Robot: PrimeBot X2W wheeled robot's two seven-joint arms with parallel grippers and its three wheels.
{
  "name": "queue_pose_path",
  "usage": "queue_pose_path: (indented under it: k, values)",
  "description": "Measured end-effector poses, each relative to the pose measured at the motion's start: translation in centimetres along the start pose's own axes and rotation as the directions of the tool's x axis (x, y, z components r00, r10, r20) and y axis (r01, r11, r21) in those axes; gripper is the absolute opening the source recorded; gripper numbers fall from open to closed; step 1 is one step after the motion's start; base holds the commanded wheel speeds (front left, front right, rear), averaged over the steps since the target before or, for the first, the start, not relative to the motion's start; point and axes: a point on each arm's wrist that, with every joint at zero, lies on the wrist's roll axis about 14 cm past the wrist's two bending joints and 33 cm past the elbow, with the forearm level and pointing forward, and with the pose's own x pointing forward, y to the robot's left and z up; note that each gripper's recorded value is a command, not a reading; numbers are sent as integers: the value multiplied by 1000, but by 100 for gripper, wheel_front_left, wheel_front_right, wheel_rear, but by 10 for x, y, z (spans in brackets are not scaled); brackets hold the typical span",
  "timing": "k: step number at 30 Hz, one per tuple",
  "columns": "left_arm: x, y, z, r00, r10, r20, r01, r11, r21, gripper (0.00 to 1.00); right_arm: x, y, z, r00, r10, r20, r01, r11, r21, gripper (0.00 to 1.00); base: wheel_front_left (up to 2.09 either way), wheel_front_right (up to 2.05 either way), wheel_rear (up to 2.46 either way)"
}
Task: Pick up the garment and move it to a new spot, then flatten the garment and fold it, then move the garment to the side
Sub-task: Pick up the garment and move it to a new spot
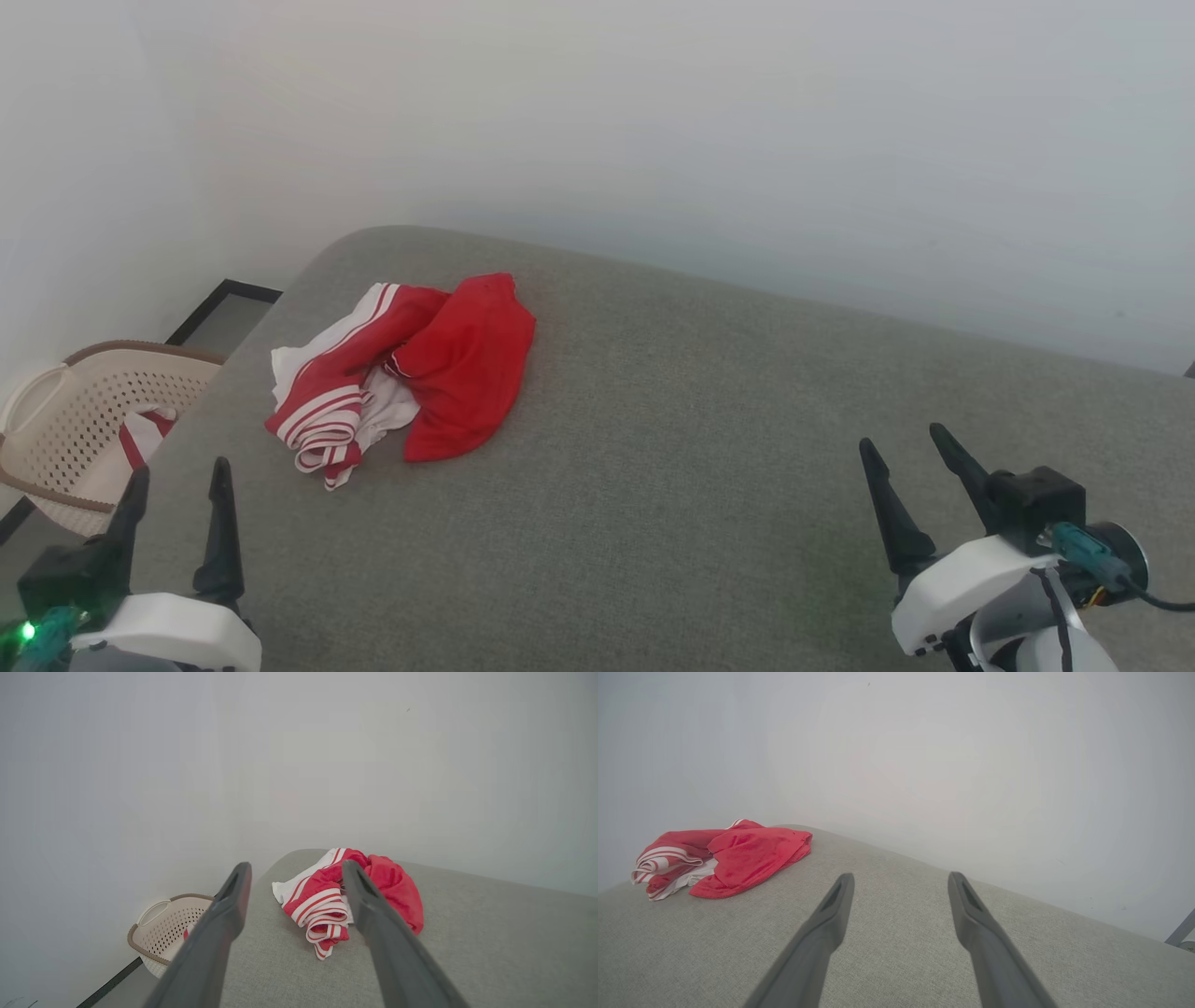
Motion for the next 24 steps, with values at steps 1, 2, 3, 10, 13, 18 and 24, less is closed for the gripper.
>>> queue_pose_path:
  k: [1,2,3,10,13,18,24]
  values:
    - [0,-1,0,1000,-2,-3,2,1000,-1,100,0,0,-1,1000,1,-2,-1,1000,0,100,0,0,0]
    - [1,-2,-1,1000,-4,-7,4,1000,-3,100,0,0,-1,1000,1,-1,-1,1000,1,100,0,0,0]
    - [1,-3,-2,1000,-5,-14,5,1000,-7,100,0,0,-1,1000,0,-2,0,1000,1,100,0,0,0]
    - [18,-13,0,999,-39,-22,39,999,-11,100,-4,-15,-4,999,-34,-9,34,999,-2,100,0,0,0]
    - [32,-20,3,998,-54,-19,54,998,-11,100,-4,-23,-2,999,-49,-8,49,999,-10,100,0,0,0]
    - [59,-35,7,995,-101,-22,101,995,14,100,-9,-40,-4,996,-84,-20,84,996,-23,100,0,0,0]
    - [96,-58,3,988,-147,-44,149,988,40,100,-12,-66,-7,990,-133,-39,131,990,-43,100,0,0,0]
